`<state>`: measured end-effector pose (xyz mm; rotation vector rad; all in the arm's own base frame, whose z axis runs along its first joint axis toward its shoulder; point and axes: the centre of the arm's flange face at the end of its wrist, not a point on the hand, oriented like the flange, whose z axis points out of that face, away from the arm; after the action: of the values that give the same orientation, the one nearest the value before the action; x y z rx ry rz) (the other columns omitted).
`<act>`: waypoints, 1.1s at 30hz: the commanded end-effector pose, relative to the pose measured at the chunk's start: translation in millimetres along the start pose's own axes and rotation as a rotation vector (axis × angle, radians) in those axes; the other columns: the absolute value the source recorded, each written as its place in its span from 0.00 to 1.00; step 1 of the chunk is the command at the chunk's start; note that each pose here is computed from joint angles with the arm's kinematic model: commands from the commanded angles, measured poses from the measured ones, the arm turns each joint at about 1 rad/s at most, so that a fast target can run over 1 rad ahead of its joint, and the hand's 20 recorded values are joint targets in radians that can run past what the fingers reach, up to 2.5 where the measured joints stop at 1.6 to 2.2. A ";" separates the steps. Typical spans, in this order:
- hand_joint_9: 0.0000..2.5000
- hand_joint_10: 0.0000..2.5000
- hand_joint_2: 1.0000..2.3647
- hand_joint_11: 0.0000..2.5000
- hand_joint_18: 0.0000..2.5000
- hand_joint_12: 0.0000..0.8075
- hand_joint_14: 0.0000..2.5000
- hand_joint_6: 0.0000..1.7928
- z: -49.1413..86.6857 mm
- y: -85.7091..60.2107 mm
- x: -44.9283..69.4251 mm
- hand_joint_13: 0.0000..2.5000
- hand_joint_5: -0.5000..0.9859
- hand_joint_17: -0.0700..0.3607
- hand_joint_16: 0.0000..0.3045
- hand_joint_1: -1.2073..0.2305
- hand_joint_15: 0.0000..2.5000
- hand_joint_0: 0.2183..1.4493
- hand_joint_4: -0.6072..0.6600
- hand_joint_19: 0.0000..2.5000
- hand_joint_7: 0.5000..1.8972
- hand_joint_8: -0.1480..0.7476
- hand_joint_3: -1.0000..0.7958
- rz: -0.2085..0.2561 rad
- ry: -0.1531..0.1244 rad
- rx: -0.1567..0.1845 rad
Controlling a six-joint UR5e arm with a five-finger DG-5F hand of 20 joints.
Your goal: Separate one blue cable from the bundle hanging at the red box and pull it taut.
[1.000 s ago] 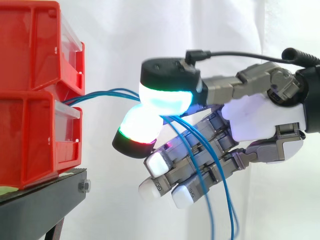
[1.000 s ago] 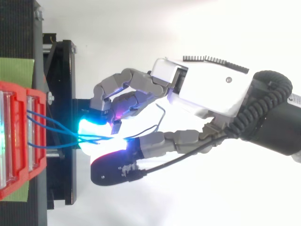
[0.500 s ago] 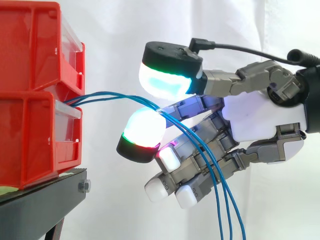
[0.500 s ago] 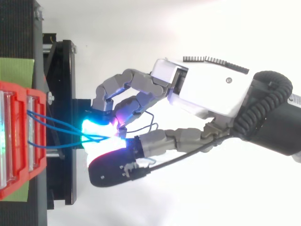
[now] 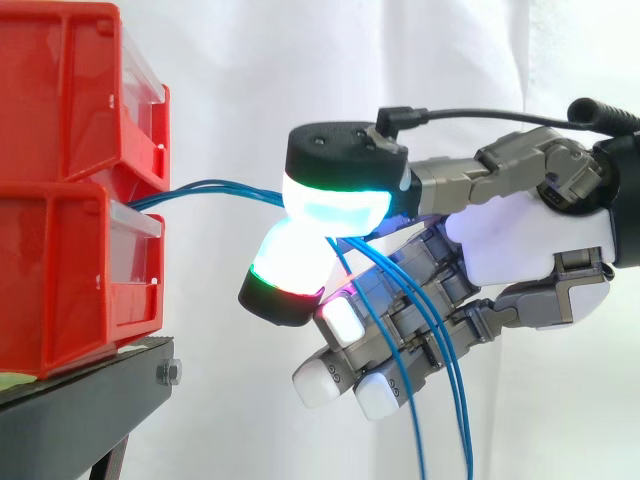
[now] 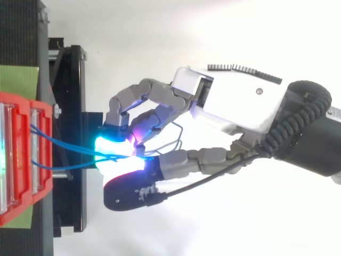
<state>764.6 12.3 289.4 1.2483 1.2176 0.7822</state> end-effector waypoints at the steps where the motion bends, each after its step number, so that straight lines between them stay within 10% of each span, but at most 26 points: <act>1: 0.37 0.01 0.01 0.34 0.30 0.44 0.01 0.54 0.2 0.4 -0.6 0.31 0.20 0.40 0.15 0.23 0.17 0.44 0.54 0.21 0.34 0.59 0.35 0.003 -0.002 0.000; 15: 0.40 0.01 0.00 0.32 0.32 0.44 0.01 0.51 -0.1 0.7 0.8 0.31 0.21 0.41 0.15 0.48 0.18 0.31 0.60 0.23 0.32 0.60 0.28 0.003 0.002 -0.001; 26: 0.39 0.01 0.02 0.33 0.33 0.45 0.01 0.53 -0.2 -0.6 -0.4 0.32 0.21 0.41 0.16 0.30 0.18 0.39 0.52 0.24 0.42 0.60 0.44 0.003 0.001 0.003; 33: 0.38 0.01 0.00 0.34 0.33 0.44 0.01 0.53 -0.2 -0.6 -0.4 0.31 0.20 0.41 0.16 0.26 0.18 0.41 0.57 0.23 0.35 0.58 0.28 0.003 0.001 0.003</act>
<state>764.2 12.3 288.7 1.2526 1.2194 0.7843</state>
